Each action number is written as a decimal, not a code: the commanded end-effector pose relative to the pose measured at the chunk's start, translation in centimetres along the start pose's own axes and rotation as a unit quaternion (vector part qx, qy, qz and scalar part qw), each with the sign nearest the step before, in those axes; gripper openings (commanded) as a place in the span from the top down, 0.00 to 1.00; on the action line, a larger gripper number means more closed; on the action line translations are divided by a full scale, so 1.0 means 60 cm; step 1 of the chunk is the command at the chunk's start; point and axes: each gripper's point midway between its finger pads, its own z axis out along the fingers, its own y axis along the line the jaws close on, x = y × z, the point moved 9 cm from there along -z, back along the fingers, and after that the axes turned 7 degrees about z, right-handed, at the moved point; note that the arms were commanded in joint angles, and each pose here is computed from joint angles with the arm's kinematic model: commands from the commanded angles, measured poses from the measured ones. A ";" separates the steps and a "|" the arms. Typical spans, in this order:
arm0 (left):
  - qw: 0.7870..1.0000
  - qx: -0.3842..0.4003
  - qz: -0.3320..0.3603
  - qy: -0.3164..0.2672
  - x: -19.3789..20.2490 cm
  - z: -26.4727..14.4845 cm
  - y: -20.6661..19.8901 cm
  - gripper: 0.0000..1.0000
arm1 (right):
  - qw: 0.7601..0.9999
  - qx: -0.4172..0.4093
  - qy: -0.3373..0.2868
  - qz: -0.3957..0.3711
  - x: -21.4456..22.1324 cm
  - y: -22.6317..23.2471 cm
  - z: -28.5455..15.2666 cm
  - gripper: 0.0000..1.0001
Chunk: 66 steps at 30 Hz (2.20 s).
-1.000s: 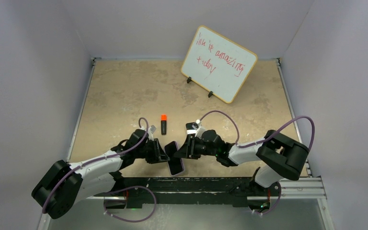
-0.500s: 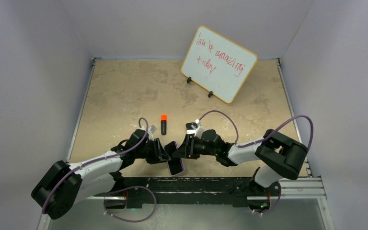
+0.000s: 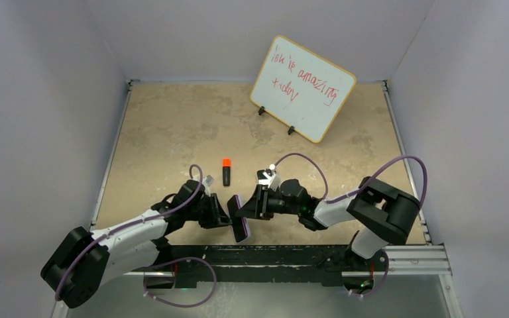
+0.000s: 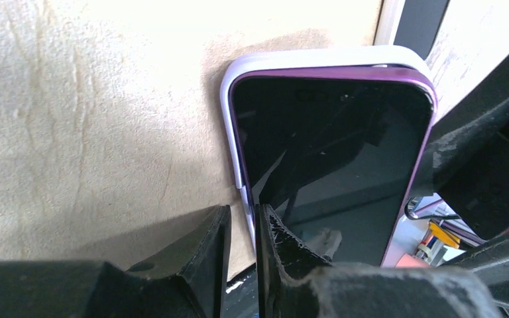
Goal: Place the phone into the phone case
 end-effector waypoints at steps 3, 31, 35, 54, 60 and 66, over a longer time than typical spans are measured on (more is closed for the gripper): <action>1.000 -0.001 0.013 -0.018 -0.014 0.004 -0.011 0.77 | 0.998 -0.037 -0.005 -0.040 -0.014 0.049 0.012 0.45; 1.000 -0.007 0.022 -0.012 -0.026 0.011 -0.019 0.66 | 0.994 0.084 -0.011 -0.069 -0.024 0.026 0.020 0.53; 1.000 -0.008 0.023 -0.011 -0.026 0.012 -0.019 0.66 | 0.993 0.100 -0.013 -0.067 -0.024 0.018 0.018 0.68; 0.996 0.038 0.071 -0.047 -0.046 -0.019 -0.056 0.52 | 0.990 0.108 -0.050 -0.082 -0.032 0.045 -0.007 1.00; 0.986 0.095 0.108 -0.087 -0.068 -0.056 -0.102 0.43 | 0.986 0.079 -0.107 -0.097 -0.047 0.094 -0.049 1.00; 0.968 0.184 0.116 -0.123 -0.079 -0.089 -0.148 0.35 | 0.975 -0.002 -0.196 -0.104 -0.058 0.155 -0.117 1.00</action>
